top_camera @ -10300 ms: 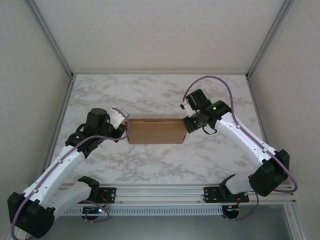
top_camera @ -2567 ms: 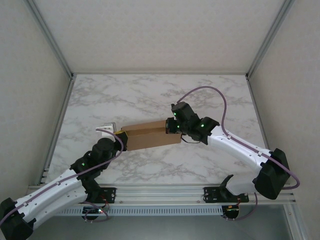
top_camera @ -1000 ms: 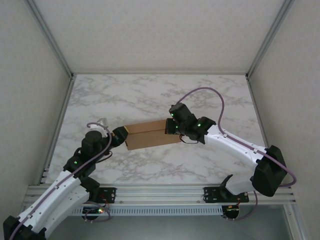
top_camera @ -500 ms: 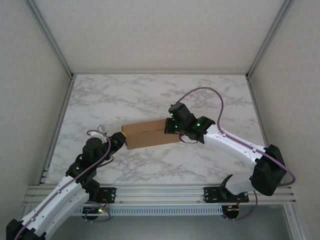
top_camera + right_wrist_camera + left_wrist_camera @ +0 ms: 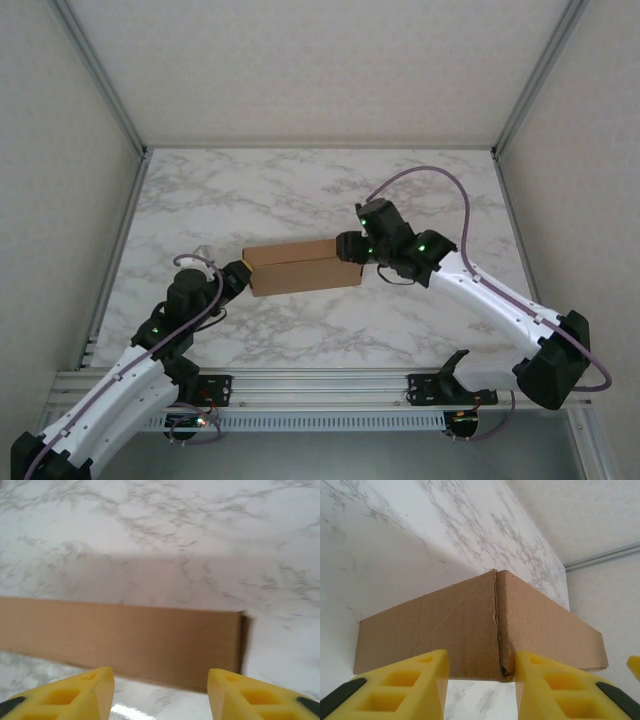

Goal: Fold the paper box

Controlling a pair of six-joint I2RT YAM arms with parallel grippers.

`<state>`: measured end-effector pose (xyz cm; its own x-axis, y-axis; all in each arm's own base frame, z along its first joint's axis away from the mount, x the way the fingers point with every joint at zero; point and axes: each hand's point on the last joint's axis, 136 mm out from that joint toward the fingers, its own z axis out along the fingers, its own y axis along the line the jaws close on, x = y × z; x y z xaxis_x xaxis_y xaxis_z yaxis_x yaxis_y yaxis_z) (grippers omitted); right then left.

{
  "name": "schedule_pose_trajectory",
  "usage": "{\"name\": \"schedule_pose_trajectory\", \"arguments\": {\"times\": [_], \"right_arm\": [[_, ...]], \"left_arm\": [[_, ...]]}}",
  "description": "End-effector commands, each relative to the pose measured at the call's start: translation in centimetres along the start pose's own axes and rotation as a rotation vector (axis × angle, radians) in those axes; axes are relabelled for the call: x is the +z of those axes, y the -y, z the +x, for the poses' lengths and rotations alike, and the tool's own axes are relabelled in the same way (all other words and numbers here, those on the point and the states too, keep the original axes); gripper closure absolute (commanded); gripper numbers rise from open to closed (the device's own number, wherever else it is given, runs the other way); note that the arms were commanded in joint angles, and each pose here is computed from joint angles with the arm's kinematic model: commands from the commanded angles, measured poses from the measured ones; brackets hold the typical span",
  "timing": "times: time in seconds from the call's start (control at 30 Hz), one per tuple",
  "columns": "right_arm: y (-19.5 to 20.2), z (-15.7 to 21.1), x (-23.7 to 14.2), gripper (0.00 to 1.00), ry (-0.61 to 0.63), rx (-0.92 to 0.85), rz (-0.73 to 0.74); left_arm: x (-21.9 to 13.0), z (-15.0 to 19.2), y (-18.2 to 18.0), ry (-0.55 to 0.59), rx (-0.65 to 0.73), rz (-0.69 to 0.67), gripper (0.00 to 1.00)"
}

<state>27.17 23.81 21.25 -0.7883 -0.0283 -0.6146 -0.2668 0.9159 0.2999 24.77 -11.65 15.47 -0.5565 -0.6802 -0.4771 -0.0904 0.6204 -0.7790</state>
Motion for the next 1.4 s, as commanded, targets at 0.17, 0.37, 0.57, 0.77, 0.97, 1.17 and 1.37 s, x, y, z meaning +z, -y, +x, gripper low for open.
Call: {"name": "schedule_pose_trajectory", "arguments": {"times": [0.17, 0.37, 0.57, 0.77, 0.97, 1.17, 1.37], "right_arm": [[5.4, 1.0, 1.9, 0.56, -0.080, 0.050, 0.163], [6.1, 3.0, 4.2, 0.70, -0.139, 0.075, 0.164], [5.9, 5.4, 4.6, 0.83, -0.176, 0.119, 0.108], [5.5, 6.5, 2.7, 0.87, -0.112, 0.139, 0.025], [5.3, 8.0, 1.2, 0.88, -0.077, 0.093, 0.008], [5.1, 9.8, -0.2, 0.88, -0.050, 0.106, -0.017], [4.9, 11.8, -0.6, 0.86, -0.045, 0.099, -0.048]], "left_arm": [[-0.1, 0.9, -4.1, -0.032, 0.034, -0.180, 0.62], [0.0, 1.0, -4.2, -0.031, 0.036, -0.182, 0.60], [0.9, 2.1, -4.4, -0.082, 0.043, -0.170, 0.63], [0.4, 2.5, -4.0, -0.102, 0.045, -0.168, 0.66], [-0.5, 5.6, -4.8, -0.172, -0.037, -0.161, 0.69], [-1.9, 7.2, -5.3, -0.224, -0.040, -0.183, 0.67], [-2.9, 8.1, -5.7, -0.271, -0.071, -0.199, 0.62]]}}
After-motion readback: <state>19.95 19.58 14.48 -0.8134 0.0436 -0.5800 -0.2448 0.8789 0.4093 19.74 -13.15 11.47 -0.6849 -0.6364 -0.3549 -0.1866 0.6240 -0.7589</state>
